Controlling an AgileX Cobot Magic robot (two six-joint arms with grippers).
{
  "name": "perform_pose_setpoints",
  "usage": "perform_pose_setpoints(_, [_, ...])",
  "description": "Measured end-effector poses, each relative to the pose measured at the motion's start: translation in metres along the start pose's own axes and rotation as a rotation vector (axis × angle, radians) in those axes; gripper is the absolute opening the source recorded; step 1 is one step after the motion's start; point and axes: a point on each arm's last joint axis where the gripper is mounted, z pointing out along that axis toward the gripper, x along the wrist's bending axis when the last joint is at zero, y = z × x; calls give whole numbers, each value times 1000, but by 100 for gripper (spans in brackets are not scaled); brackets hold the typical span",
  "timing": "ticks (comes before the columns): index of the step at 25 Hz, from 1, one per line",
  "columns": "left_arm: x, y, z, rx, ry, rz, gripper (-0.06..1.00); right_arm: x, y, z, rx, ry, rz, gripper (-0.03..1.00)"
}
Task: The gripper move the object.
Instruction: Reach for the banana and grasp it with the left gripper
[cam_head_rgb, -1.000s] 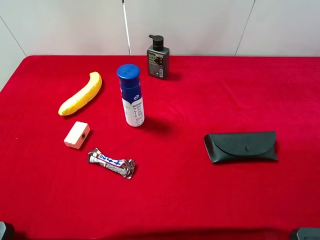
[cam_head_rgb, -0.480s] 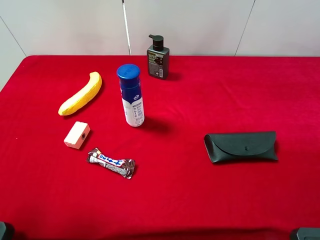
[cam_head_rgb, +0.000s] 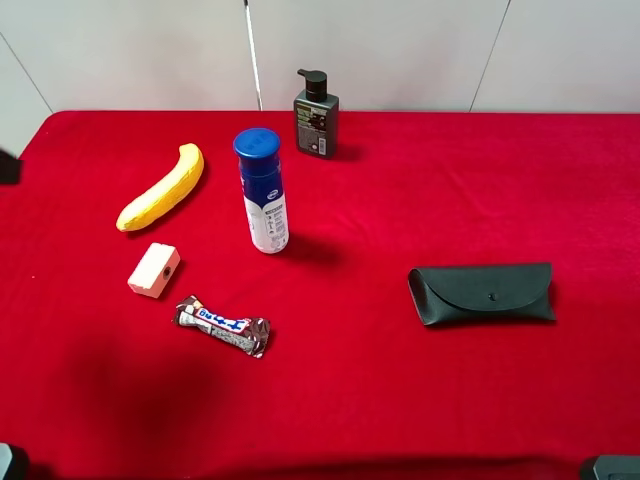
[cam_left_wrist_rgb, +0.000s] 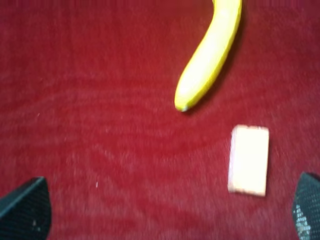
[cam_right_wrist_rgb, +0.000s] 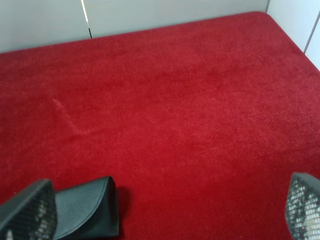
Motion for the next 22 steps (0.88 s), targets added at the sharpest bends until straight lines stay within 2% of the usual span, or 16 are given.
perform_pose_setpoints(7, [1, 24, 46, 12, 0, 0, 95, 0, 0, 0, 0, 0, 0, 69])
perform_pose_setpoints(22, [2, 47, 151, 59, -2, 0, 95, 0, 0, 0, 0, 0, 0, 69])
